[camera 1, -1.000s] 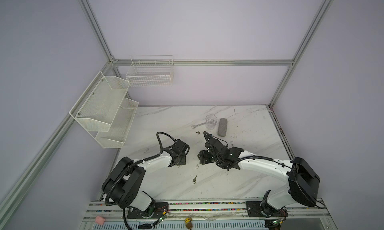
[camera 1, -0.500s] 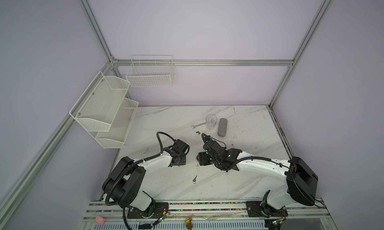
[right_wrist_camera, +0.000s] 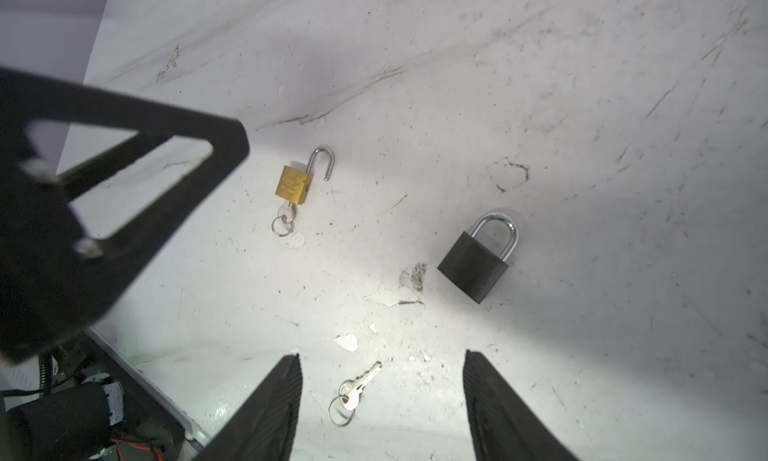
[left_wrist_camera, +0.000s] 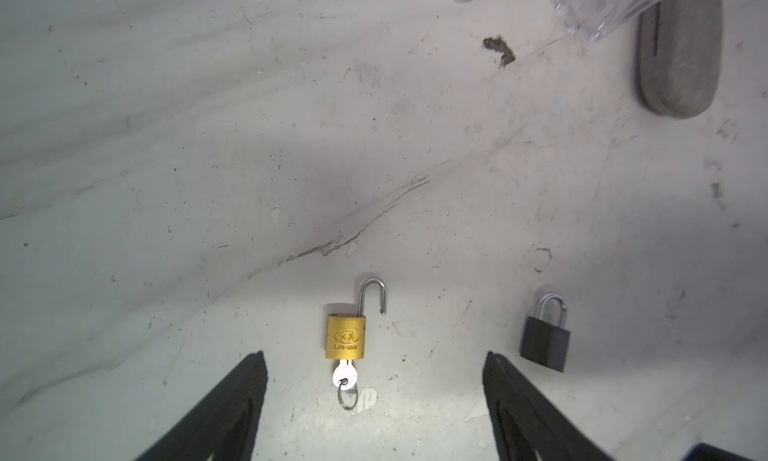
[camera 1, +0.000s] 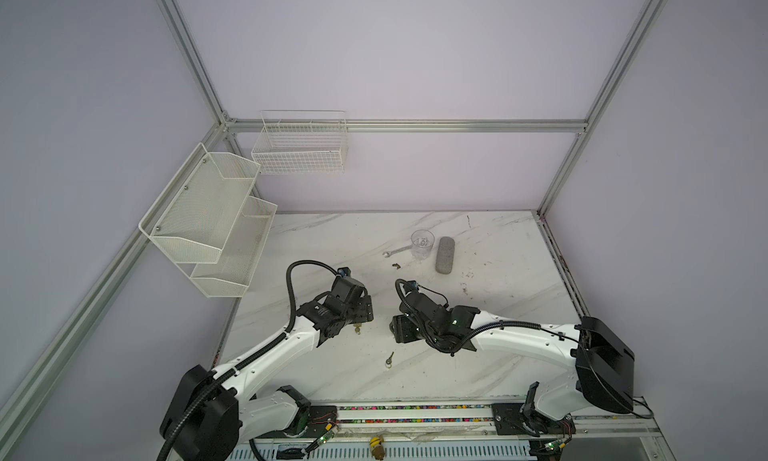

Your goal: Unlock with the key

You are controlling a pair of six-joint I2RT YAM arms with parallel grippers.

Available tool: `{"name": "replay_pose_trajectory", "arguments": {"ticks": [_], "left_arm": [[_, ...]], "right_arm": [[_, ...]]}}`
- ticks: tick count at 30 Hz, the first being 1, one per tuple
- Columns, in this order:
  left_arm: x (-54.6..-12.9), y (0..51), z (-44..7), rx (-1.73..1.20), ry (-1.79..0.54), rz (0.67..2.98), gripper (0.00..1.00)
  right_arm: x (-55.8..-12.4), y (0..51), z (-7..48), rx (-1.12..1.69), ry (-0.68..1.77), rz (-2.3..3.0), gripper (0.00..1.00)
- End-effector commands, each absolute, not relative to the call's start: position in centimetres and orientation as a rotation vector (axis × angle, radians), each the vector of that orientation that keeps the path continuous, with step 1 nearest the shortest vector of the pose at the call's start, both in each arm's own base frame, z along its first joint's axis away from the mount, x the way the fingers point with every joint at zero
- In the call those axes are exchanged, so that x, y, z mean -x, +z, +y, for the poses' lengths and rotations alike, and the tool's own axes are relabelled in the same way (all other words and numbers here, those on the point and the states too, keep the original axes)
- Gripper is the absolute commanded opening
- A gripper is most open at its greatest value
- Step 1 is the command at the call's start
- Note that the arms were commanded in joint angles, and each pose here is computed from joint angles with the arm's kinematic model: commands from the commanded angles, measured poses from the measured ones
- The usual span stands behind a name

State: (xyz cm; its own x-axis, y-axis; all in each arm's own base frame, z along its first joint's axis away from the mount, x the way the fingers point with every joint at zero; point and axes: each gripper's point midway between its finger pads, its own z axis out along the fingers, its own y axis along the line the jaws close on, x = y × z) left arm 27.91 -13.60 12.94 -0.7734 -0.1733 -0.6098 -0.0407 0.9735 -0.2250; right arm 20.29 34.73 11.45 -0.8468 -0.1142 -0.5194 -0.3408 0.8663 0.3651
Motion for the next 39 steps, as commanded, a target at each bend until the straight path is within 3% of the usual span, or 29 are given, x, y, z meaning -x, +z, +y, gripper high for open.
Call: {"name": "replay_pose_trajectory", "arguments": {"ticks": [1,5,22,39], "left_arm": [[-27.5,15.1,-12.6,0.205,-0.292,2.368,0.9],[-26.7,16.6,-11.7,0.256,-0.341,2.294,1.0],[-25.9,21.1,-10.2,0.413,-0.436,2.155,1.0],[-26.1,23.0,-11.8,0.626,-0.641,2.143,1.0]], "right_arm": [[-19.3,11.2,34.2,0.3,0.566,2.548,0.65],[-17.6,9.7,34.9,0.314,0.555,2.575,0.65],[-15.0,5.4,37.6,0.385,0.381,2.602,0.66],[-14.2,2.5,35.0,0.425,0.125,2.642,0.71]]}}
